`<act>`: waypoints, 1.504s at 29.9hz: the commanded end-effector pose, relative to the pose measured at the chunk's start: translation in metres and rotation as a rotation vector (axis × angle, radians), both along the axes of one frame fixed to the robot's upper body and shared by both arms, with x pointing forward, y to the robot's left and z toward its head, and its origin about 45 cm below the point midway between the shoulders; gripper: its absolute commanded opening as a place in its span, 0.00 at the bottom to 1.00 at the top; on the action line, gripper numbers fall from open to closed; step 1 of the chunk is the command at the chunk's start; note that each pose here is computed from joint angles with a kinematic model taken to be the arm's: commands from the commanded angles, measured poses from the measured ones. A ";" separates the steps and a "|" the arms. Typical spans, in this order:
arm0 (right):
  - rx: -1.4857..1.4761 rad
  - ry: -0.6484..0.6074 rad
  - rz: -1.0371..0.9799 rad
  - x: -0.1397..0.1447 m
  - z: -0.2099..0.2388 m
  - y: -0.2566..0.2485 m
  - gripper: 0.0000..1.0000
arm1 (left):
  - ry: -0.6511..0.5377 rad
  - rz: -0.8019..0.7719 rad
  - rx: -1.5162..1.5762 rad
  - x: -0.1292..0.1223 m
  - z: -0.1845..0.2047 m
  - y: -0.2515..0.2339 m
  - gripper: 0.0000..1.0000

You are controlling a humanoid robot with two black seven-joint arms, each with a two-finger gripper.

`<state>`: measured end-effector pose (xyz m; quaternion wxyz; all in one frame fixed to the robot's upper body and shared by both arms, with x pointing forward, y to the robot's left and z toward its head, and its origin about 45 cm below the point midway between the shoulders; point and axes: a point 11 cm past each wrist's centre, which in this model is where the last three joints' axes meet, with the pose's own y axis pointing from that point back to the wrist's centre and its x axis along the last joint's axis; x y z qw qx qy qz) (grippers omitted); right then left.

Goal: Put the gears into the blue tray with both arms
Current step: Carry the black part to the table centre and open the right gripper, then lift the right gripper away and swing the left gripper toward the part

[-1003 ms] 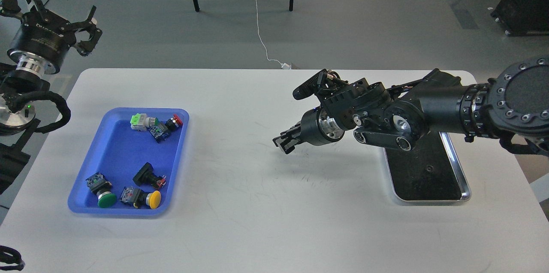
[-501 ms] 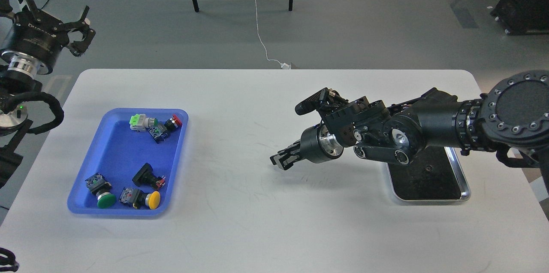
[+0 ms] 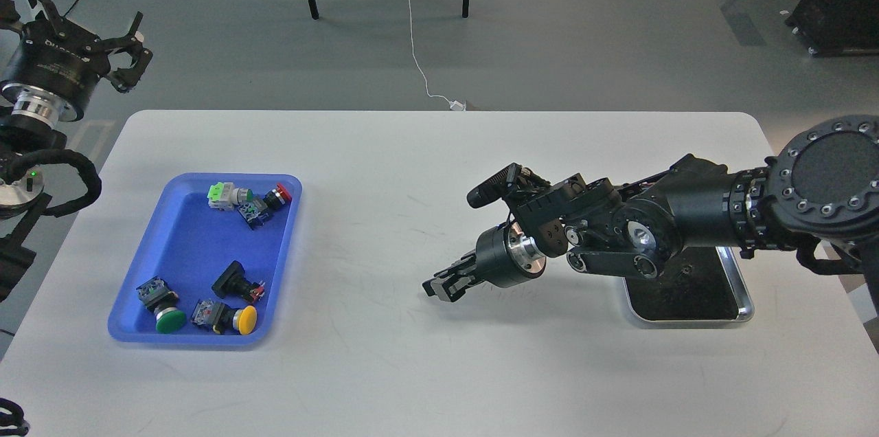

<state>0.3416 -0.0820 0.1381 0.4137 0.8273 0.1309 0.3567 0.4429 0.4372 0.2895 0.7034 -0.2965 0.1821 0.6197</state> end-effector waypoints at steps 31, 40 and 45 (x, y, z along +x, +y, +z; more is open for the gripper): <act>0.827 -0.102 -0.659 0.121 0.163 -0.049 0.98 | -0.051 -0.195 0.317 0.006 0.046 -0.042 0.98; 1.159 0.029 -1.053 0.123 0.177 -0.171 0.98 | -0.266 -0.502 0.868 -0.020 0.079 -0.151 0.97; 1.325 0.230 -1.215 0.098 0.163 -0.201 0.98 | -0.421 -0.647 1.160 -0.045 0.070 -0.215 0.94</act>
